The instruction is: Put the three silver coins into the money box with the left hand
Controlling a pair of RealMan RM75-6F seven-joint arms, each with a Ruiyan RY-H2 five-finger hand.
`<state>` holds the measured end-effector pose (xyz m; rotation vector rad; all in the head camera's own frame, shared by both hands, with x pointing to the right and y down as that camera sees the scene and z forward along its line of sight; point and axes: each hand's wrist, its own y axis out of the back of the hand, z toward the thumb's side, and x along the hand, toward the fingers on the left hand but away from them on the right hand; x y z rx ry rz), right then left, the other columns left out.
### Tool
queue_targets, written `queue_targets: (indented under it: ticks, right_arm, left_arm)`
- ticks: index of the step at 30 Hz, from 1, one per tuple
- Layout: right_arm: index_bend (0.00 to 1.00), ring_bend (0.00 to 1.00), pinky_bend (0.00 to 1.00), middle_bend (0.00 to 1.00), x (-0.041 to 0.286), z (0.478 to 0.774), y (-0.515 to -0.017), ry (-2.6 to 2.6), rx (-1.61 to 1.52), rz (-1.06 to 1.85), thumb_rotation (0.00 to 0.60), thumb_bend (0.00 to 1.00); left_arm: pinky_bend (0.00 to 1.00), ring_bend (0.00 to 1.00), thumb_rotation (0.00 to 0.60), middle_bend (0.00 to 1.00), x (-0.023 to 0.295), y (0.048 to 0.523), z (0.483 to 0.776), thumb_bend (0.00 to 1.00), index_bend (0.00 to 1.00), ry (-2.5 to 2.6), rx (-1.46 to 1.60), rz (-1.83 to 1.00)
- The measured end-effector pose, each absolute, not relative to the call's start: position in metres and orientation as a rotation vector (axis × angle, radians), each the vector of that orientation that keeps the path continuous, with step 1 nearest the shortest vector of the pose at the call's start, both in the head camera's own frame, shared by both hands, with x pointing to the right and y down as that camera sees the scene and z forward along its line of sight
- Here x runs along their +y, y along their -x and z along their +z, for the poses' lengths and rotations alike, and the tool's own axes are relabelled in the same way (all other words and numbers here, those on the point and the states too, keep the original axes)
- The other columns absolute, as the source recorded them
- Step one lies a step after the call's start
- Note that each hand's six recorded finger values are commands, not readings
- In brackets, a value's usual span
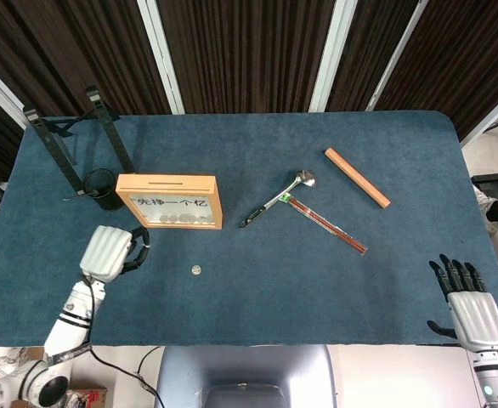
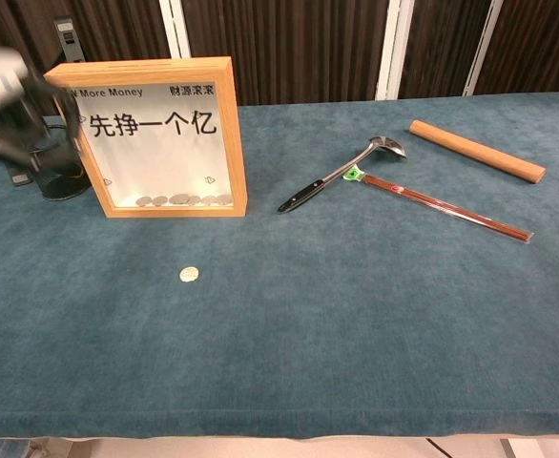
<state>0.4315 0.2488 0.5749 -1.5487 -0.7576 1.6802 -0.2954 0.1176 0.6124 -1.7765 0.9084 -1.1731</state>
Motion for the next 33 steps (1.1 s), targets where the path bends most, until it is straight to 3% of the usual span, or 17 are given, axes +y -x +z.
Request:
queue_targets:
  ticks: [4, 13, 20, 33]
  right_arm:
    - [0.0, 0.0, 0.0, 0.0, 0.247, 0.575, -0.433, 1.544, -0.766, 1.687, 0.6, 0.15]
    - [0.0, 0.0, 0.0, 0.0, 0.245, 0.574, -0.438, 1.537, -0.777, 1.698, 0.6, 0.15]
    - [0.0, 0.0, 0.0, 0.0, 0.244, 0.568, -0.443, 1.532, -0.803, 1.696, 0.6, 0.15]
    - [0.0, 0.0, 0.0, 0.0, 0.244, 0.564, -0.443, 1.536, -0.818, 1.684, 0.6, 0.15]
  left_arm:
    - [1.0, 1.0, 0.6, 1.0, 0.071, 0.302, 0.566, 0.43, 0.65, 1.724, 0.95, -1.206]
    - [1.0, 1.0, 0.6, 1.0, 0.001, 0.271, 0.541, 0.43, 0.64, 1.761, 0.964, -1.277]
    - [1.0, 1.0, 0.6, 1.0, -0.022, 0.256, 0.555, 0.43, 0.64, 1.777, 0.933, -1.332]
    - [1.0, 1.0, 0.6, 1.0, -0.017, 0.247, 0.595, 0.42, 0.64, 1.798, 0.873, -1.404]
